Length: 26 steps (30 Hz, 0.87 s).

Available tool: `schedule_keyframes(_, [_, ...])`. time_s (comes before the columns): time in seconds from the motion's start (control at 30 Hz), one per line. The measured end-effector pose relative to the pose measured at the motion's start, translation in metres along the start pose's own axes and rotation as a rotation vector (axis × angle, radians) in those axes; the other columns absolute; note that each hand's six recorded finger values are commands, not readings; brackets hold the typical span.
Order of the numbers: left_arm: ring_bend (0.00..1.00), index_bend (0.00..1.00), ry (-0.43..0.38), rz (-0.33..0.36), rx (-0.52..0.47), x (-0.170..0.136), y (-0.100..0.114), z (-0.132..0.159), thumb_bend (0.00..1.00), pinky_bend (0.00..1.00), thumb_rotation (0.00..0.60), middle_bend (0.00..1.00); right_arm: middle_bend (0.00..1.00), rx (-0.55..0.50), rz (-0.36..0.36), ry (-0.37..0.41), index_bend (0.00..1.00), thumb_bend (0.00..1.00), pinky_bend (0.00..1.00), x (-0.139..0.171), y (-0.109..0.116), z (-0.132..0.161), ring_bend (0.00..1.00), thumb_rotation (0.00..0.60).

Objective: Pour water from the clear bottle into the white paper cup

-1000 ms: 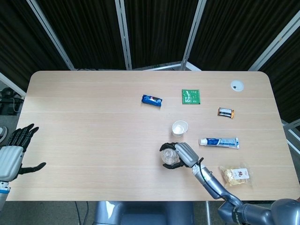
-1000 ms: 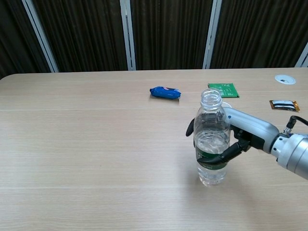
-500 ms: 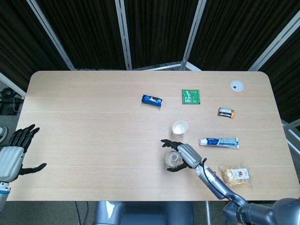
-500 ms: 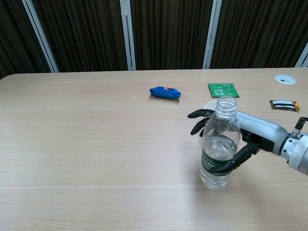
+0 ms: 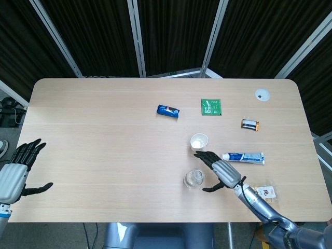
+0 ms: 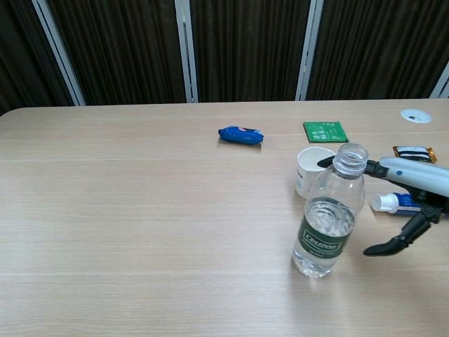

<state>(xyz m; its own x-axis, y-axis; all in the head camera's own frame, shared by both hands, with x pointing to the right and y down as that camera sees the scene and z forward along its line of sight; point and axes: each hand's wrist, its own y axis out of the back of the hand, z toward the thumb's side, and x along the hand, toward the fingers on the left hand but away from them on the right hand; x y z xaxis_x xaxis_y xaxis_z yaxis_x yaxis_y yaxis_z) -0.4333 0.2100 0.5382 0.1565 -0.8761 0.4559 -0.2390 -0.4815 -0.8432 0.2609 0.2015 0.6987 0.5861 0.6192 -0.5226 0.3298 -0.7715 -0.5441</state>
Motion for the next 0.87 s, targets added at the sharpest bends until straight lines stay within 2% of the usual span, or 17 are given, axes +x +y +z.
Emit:
schedule_keyframes(0.17, [0.0, 0.02, -0.014, 0.004, -0.004, -0.003, 0.001, 0.003, 0.0, 0.0, 0.6, 0.0, 0.0, 0.143, 0.005, -0.034, 0.0, 0.0, 0.0, 0.027, 0.017, -0.013, 0.0, 0.6])
schedule_keyframes(0.3, [0.0, 0.02, -0.025, 0.015, -0.006, -0.007, 0.004, 0.005, 0.0, 0.0, 0.6, 0.0, 0.0, 0.256, -0.022, -0.067, 0.0, 0.0, 0.0, 0.05, 0.032, -0.022, 0.0, 0.6])
schedule_keyframes(0.4, [0.0, 0.02, -0.028, 0.028, -0.004, -0.009, 0.006, 0.006, 0.0, 0.0, 0.6, 0.0, 0.0, 0.324, -0.074, -0.107, 0.0, 0.0, 0.0, 0.073, 0.047, -0.027, 0.0, 0.6])
schedule_keyframes(0.57, [0.0, 0.02, -0.03, 0.062, 0.009, -0.011, 0.011, 0.006, 0.0, 0.0, 0.6, 0.0, 0.0, 0.371, -0.212, -0.178, 0.0, 0.0, 0.0, 0.109, 0.071, -0.026, 0.0, 0.6])
schedule_keyframes(0.73, [0.0, 0.02, -0.031, 0.094, 0.025, -0.012, 0.014, 0.005, 0.0, 0.0, 0.6, 0.0, 0.0, 0.387, -0.359, -0.225, 0.0, 0.0, 0.0, 0.135, 0.092, -0.01, 0.0, 0.6])
schedule_keyframes(0.87, [0.0, 0.02, -0.032, 0.109, 0.047, -0.012, 0.014, 0.005, 0.0, 0.0, 0.6, 0.0, 0.0, 0.368, -0.432, -0.259, 0.0, 0.0, 0.0, 0.148, 0.102, 0.007, 0.0, 0.6])
